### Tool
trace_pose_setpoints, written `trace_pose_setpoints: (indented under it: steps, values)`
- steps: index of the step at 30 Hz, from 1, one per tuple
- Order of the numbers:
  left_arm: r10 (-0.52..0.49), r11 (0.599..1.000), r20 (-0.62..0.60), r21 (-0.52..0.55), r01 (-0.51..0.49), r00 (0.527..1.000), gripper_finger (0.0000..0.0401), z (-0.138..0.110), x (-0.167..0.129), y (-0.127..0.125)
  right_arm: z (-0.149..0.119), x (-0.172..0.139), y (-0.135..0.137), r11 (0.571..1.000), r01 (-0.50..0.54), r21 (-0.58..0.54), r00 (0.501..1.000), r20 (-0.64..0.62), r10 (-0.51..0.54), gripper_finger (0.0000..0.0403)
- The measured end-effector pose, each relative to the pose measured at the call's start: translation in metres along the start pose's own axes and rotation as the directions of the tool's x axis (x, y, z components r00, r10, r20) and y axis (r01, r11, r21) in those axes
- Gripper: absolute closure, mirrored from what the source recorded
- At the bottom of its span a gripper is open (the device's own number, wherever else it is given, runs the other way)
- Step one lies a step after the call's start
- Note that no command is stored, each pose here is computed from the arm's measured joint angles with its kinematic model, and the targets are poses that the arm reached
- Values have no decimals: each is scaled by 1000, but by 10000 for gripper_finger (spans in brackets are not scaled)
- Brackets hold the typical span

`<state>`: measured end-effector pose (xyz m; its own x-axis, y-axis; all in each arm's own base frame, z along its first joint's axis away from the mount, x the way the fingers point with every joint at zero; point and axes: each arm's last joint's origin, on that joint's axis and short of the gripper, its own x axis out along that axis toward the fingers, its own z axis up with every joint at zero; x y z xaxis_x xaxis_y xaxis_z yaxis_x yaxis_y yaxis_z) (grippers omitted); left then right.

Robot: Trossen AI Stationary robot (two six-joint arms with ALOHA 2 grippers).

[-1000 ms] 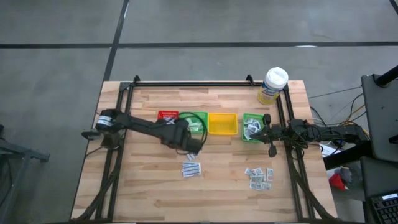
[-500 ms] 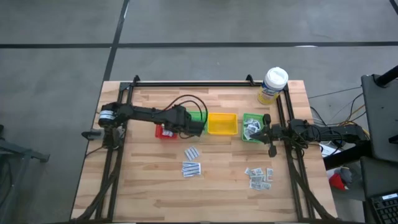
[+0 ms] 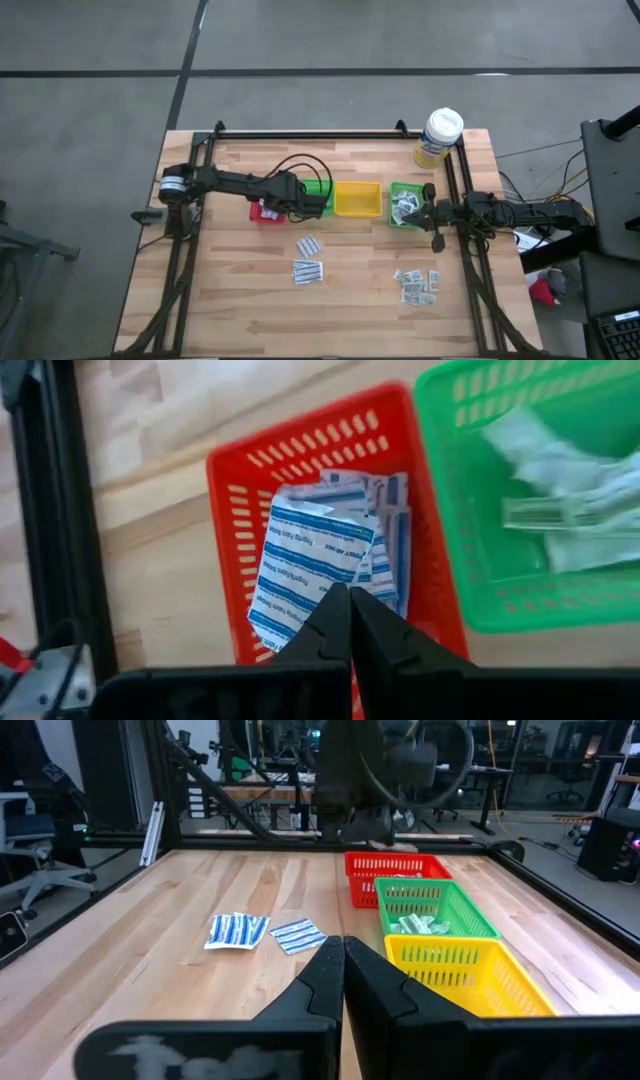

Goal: Pick & Place First Aid Supplies
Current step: Put the blue bandage into the red bin

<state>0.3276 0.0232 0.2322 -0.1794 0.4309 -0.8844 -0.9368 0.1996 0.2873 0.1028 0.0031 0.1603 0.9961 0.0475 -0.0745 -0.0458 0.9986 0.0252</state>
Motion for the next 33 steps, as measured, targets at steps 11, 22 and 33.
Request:
trace_pose_setpoints:
  steps: [11, 22, 33]
  values:
    - [-2, 998, -44, -57, 0, 999, 401, -3, 45, 0, 0, 0, 0, 1000, 0, 0, 1000, 0, 0, 394]
    - [-29, 997, -35, -70, 27, 999, 401, -4, 56, -2, 0, 0, 0, 1000, 0, 0, 1000, 0, 0, 394]
    - [-27, 999, -27, -42, 26, 999, 401, -3, 56, -2, 0, 0, 0, 1000, 1, 0, 1000, 0, -1, 394]
